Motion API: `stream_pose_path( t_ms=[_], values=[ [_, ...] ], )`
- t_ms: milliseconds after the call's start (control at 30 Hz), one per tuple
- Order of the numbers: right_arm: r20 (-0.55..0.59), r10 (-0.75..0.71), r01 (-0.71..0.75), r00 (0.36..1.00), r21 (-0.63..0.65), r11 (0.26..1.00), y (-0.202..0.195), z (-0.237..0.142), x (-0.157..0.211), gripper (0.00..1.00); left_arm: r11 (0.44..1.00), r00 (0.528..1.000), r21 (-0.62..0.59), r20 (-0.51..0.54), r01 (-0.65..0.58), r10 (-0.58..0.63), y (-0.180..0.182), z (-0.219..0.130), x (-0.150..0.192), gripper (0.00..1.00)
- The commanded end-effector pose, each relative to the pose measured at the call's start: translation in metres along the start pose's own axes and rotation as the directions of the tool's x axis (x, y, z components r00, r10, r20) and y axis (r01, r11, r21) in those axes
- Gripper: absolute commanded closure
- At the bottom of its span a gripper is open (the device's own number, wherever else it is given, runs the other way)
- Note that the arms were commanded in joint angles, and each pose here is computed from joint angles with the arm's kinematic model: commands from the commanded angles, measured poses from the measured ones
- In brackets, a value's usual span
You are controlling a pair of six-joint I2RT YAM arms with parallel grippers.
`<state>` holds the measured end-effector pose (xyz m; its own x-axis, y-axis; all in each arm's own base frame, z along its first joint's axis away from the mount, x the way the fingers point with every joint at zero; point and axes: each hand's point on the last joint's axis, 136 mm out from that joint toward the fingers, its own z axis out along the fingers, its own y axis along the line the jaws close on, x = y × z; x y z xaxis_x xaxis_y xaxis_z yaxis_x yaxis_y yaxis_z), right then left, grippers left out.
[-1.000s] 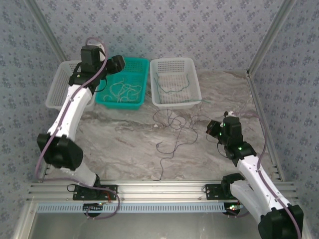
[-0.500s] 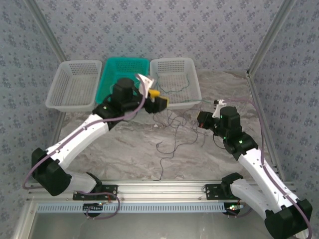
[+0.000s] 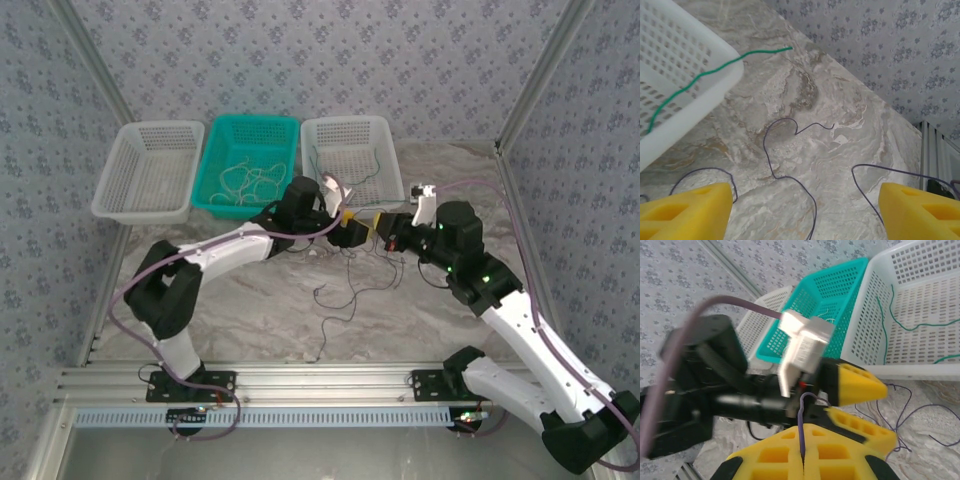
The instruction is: Untangle the cables
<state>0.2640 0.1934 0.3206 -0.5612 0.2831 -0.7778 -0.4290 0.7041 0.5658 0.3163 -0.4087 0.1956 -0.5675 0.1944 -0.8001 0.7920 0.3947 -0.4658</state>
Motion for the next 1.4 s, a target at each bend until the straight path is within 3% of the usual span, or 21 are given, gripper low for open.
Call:
stream_pose_path(
  t_ms=[0,167,267,367,433,500,633,700,900,967,1133,1233,1367],
  values=[
    [0.075,-0.033,0.036,0.997,-0.039,0.999,0.020,-0.016,-0.026,1.00,1.000,0.996,0.013,0.089,-0.009,0.007,-0.007,0.004,-0.027,0.31],
    [0.179,-0.040,0.035,0.983,0.032,0.999,0.017,-0.043,-0.050,1.00,0.987,0.994,-0.146,0.096,0.065,-0.052,0.030,-0.001,-0.015,0.59],
    [0.234,-0.045,0.020,0.971,0.108,0.994,0.002,-0.058,-0.057,1.00,0.985,0.992,-0.154,0.110,0.082,-0.065,0.026,-0.012,-0.022,0.83],
    [0.234,-0.045,0.006,0.971,0.165,0.986,-0.015,-0.060,-0.051,1.00,0.990,0.988,-0.121,0.148,0.066,-0.048,0.006,-0.029,-0.047,1.00],
    [0.201,-0.040,0.003,0.979,0.183,0.983,-0.023,-0.054,-0.039,0.99,0.996,0.983,-0.080,0.184,0.041,-0.026,-0.015,-0.042,-0.069,1.00],
    [0.170,-0.032,-0.002,0.985,0.197,0.980,-0.033,-0.046,-0.026,0.90,0.999,0.973,-0.046,0.233,0.011,0.000,-0.036,-0.058,-0.095,1.00],
    [0.112,0.005,-0.033,0.994,0.253,0.967,-0.060,-0.033,0.005,0.60,0.998,0.945,-0.021,0.321,-0.057,0.060,-0.072,-0.091,-0.140,1.00],
    [0.088,0.012,-0.035,0.996,0.270,0.962,-0.068,-0.029,0.017,0.52,0.996,0.934,-0.006,0.348,-0.085,0.081,-0.087,-0.103,-0.157,1.00],
    [0.106,-0.036,0.014,0.994,0.203,0.979,-0.052,-0.030,0.015,0.16,0.998,0.915,-0.025,0.397,-0.064,0.069,-0.103,-0.128,-0.190,1.00],
    [0.121,-0.072,0.055,0.990,0.136,0.989,-0.036,-0.030,0.010,0.14,0.999,0.910,-0.042,0.414,-0.011,0.027,-0.101,-0.134,-0.197,1.00],
    [0.144,-0.110,0.130,0.983,-0.143,0.981,0.021,-0.018,0.008,0.20,0.999,0.900,-0.028,0.435,0.040,-0.024,-0.107,-0.144,-0.208,1.00],
    [0.140,-0.071,0.095,0.988,-0.168,0.981,0.031,-0.002,0.009,0.17,0.999,0.893,0.003,0.450,0.033,-0.031,-0.116,-0.150,-0.214,1.00],
    [0.171,-0.192,0.212,0.966,-0.107,0.971,0.032,0.022,0.010,0.10,0.999,0.885,0.038,0.464,0.023,-0.038,-0.128,-0.159,-0.219,1.00]
  ],
)
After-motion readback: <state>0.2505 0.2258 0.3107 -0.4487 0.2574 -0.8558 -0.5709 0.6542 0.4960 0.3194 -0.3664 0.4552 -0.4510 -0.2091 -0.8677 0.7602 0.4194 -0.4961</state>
